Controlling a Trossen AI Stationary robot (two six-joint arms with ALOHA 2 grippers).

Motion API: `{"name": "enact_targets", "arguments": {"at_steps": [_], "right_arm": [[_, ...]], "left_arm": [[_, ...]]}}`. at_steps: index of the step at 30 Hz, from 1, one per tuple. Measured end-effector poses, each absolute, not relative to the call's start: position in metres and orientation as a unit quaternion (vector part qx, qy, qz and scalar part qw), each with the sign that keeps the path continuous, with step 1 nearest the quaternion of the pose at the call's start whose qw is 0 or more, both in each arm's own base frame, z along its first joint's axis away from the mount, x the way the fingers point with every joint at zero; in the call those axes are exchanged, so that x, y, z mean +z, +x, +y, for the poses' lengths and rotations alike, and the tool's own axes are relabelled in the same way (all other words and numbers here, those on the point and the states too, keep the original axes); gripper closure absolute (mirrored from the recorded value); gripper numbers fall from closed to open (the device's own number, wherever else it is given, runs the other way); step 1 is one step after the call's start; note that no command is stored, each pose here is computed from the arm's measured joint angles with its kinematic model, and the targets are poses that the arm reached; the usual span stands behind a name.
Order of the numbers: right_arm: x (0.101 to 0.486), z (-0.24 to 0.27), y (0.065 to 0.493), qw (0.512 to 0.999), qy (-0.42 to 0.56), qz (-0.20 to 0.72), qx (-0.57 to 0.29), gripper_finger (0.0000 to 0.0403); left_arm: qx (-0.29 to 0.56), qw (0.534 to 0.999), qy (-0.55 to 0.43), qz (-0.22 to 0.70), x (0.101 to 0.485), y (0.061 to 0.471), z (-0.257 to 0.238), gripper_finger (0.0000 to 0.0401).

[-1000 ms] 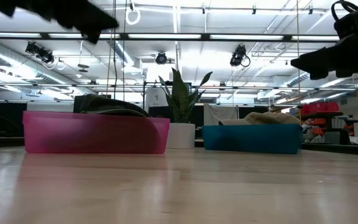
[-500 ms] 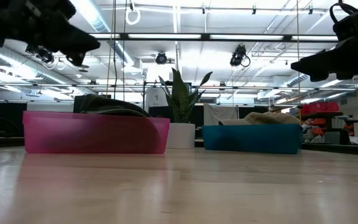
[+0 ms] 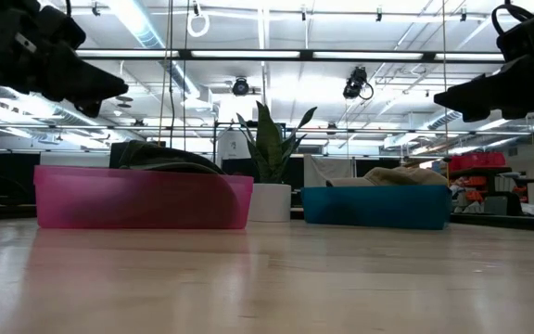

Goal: Pick & Place hat
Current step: Return to Home Position

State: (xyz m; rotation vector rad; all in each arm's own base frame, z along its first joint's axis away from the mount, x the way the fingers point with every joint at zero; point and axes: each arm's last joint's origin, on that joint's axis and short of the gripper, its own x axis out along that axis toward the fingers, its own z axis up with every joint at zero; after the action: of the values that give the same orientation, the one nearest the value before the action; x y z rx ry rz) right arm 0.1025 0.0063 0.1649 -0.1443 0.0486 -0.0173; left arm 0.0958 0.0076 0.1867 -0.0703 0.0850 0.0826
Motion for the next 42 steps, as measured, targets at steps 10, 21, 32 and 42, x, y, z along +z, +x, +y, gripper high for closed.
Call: {"name": "enact_targets", "arguments": {"at_steps": [10,21,32,42], "right_arm": [[0.165,0.006,0.103,0.997,-0.072,0.026,-0.008,0.0243],[0.164,0.006,0.103,0.997,-0.075,0.028,-0.008,0.0243],[0.164,0.006,0.103,0.997,-0.076,0.028,-0.008,0.0243],[0.163,0.006,0.104,0.995,-0.098,0.034,-0.007,0.0243]], "left_arm": [[0.05,0.997,-0.035,0.035,0.186,0.088,0.008,0.0334],[0.049,0.998,-0.035,0.028,0.187,0.088,0.007,0.0334],[0.04,0.999,-0.02,-0.02,0.17,0.097,0.008,0.0334],[0.038,0.999,-0.005,-0.008,0.168,0.097,0.008,0.0334]]}}
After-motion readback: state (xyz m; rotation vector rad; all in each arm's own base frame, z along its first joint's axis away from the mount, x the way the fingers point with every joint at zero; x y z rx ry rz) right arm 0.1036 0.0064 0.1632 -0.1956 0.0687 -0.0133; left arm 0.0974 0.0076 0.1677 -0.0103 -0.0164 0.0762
